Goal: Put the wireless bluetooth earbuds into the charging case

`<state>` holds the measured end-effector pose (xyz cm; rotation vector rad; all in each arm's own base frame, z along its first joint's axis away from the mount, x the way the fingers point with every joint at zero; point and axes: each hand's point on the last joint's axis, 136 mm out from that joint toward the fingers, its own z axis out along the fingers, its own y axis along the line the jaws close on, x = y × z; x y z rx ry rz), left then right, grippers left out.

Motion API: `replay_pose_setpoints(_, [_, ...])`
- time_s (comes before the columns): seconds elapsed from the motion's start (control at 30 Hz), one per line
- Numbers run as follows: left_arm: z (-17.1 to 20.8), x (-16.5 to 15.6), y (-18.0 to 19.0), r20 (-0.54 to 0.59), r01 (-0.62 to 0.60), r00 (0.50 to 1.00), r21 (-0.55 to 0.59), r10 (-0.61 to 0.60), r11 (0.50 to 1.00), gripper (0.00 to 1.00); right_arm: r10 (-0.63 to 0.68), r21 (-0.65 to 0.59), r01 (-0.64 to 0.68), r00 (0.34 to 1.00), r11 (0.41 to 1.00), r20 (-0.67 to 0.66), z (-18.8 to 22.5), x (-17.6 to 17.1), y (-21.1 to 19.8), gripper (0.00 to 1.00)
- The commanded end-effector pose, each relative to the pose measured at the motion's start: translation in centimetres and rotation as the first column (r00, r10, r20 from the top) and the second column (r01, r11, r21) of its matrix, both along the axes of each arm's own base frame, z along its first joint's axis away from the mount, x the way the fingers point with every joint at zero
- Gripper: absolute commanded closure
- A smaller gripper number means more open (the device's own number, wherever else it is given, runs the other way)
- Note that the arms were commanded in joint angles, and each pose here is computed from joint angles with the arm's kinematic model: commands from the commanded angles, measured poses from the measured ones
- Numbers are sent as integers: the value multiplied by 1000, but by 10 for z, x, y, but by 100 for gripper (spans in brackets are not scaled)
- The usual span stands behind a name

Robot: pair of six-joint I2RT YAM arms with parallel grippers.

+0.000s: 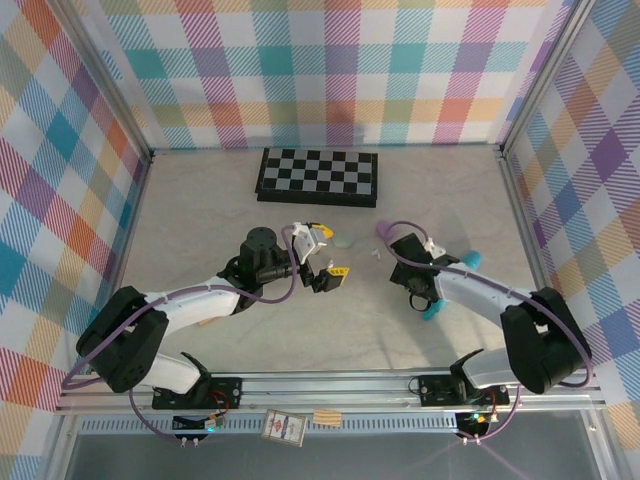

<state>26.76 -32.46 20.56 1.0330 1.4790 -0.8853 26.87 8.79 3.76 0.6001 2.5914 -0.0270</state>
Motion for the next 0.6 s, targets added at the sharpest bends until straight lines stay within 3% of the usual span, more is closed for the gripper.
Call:
replay_pose_setpoints(0.0, [13,-2,-2,28,7,1000,-35,-6,999,0,-31,14,31,999,999,5,-5,4,4,27])
replay_pose_setpoints(0.3, [9,-4,0,18,2,1000,-23,-2,1000,0,-15,26,15,1000,1000,-4,-9,10,11,31])
replay_pose_setpoints(0.57, [9,-3,-1,19,1,1000,-24,0,1000,0,7,-5,-7,1000,1000,-19,-12,12,10,50])
